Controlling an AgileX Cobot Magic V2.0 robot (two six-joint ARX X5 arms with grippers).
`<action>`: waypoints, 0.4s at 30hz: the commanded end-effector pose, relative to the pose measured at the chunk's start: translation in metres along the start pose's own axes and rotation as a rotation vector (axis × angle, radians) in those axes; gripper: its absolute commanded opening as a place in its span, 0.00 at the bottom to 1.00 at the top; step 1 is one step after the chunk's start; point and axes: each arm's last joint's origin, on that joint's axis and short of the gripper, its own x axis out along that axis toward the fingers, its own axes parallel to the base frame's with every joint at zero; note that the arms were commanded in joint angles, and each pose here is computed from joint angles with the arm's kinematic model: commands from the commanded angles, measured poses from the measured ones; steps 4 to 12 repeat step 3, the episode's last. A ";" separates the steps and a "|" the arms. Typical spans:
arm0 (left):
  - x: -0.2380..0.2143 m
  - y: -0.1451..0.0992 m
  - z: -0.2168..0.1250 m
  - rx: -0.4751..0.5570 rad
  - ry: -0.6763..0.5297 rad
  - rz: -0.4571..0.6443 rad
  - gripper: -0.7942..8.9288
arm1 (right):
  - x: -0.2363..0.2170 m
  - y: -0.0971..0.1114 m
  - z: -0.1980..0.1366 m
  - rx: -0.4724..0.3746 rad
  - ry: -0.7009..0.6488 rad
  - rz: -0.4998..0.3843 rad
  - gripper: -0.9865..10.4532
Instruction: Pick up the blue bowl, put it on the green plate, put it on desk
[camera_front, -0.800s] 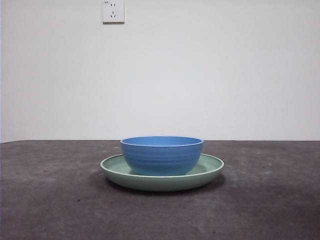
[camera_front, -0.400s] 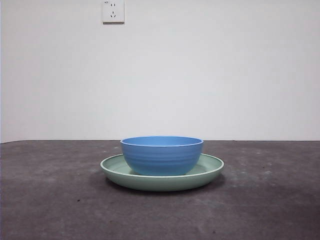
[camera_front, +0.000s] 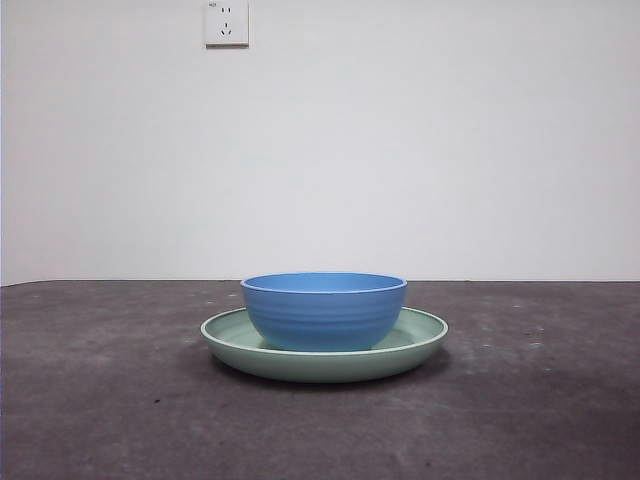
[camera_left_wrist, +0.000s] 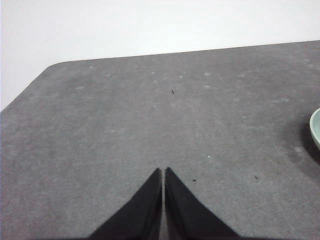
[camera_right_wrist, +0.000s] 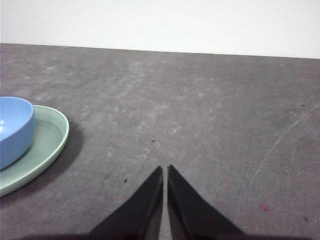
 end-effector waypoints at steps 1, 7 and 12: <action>0.002 0.000 -0.008 -0.008 0.028 0.003 0.09 | 0.000 0.000 -0.002 0.014 0.003 0.002 0.09; 0.002 0.000 -0.008 -0.007 0.029 0.003 0.09 | 0.000 0.000 -0.002 0.014 0.003 0.002 0.09; 0.002 0.000 -0.008 -0.007 0.029 0.003 0.09 | 0.000 0.000 -0.002 0.014 0.003 0.002 0.09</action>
